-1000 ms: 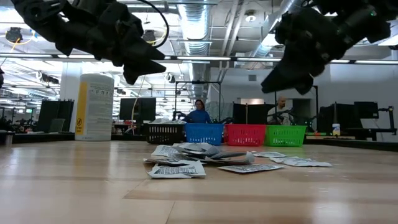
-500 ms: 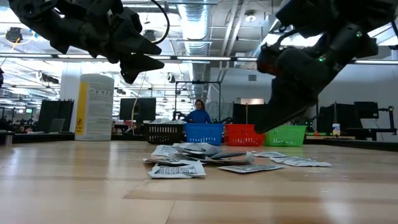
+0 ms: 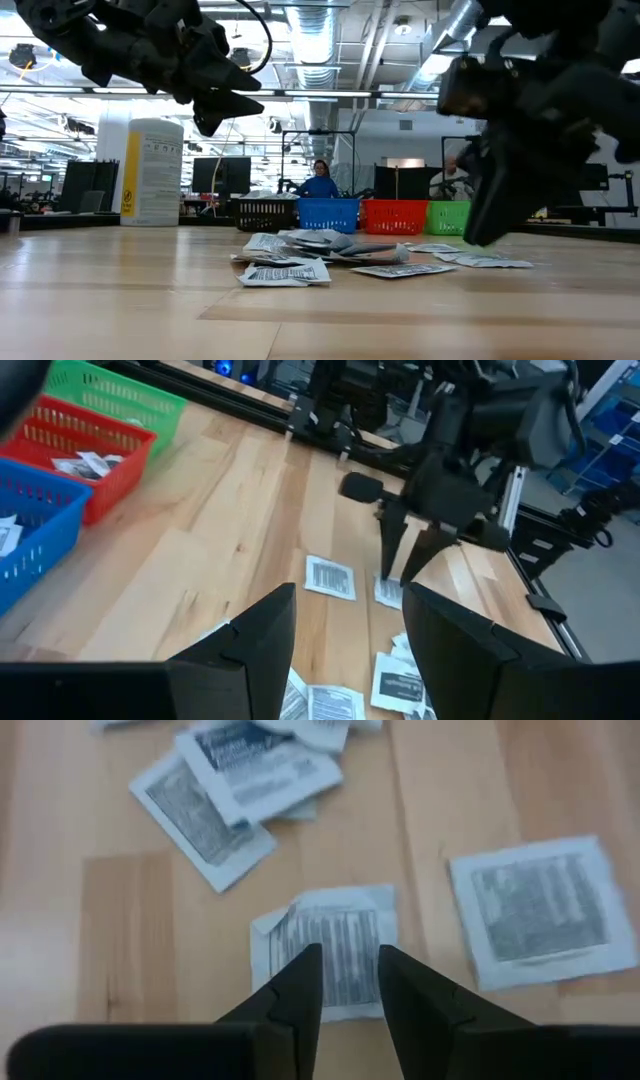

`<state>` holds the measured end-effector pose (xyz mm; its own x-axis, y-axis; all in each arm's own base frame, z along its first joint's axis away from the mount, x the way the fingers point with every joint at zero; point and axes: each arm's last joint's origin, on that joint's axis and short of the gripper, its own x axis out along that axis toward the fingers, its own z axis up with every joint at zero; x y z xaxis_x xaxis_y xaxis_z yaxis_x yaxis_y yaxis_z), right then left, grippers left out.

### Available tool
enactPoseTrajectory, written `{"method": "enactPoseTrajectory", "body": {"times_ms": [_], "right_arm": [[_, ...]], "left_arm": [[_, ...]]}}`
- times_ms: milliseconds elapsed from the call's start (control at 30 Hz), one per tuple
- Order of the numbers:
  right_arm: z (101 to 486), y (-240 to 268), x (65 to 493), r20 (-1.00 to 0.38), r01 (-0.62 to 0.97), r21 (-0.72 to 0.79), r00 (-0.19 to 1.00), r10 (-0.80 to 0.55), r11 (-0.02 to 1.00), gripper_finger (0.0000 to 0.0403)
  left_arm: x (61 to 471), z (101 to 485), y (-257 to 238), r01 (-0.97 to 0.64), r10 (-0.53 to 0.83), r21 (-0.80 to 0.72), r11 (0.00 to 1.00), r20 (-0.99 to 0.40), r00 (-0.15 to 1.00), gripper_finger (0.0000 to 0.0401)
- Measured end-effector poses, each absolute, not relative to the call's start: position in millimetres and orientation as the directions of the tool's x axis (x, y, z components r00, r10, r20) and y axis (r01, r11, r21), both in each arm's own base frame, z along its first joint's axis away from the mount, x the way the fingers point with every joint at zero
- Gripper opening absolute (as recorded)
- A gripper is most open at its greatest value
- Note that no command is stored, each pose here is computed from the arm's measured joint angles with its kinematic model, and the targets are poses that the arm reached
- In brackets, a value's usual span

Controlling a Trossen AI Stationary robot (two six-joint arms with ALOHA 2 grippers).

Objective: Pick & Place First Aid Supplies
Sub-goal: Put the gray towelette pack in the red bin

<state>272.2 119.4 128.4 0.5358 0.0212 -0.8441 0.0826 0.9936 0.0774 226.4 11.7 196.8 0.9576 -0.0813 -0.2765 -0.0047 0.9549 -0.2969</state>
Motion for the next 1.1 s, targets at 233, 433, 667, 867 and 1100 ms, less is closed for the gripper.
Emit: {"method": "enactPoseTrajectory", "body": {"times_ms": [233,433,667,867,1100], "right_arm": [[121.4,114.7,273.8,-0.863,0.137,0.076,0.506,-0.004,0.988,0.0095],[106.2,114.6,275.6,-0.889,0.138,0.059,0.458,-0.011,0.989,0.0095],[91.9,118.1,277.8,-0.905,0.163,0.075,0.426,-0.002,0.984,0.0083],[96.7,117.3,278.0,-0.892,0.172,0.098,0.451,0.010,0.980,0.0016],[102.2,114.3,279.2,-0.882,0.173,0.120,0.470,0.025,0.978,0.0010]], "left_arm": [[226.5,197.1,12.1,-0.013,-0.071,-0.294,0.956,-0.274,0.959,0.0186],[226.4,196.9,12.1,-0.014,-0.071,-0.294,0.956,-0.276,0.959,0.0186],[226.3,196.4,12.1,-0.016,-0.071,-0.294,0.956,-0.281,0.957,0.0186],[226.2,196.1,12.1,-0.017,-0.071,-0.294,0.956,-0.284,0.956,0.0186],[226.2,196.1,12.1,-0.017,-0.071,-0.298,0.955,-0.284,0.956,0.0186]]}}
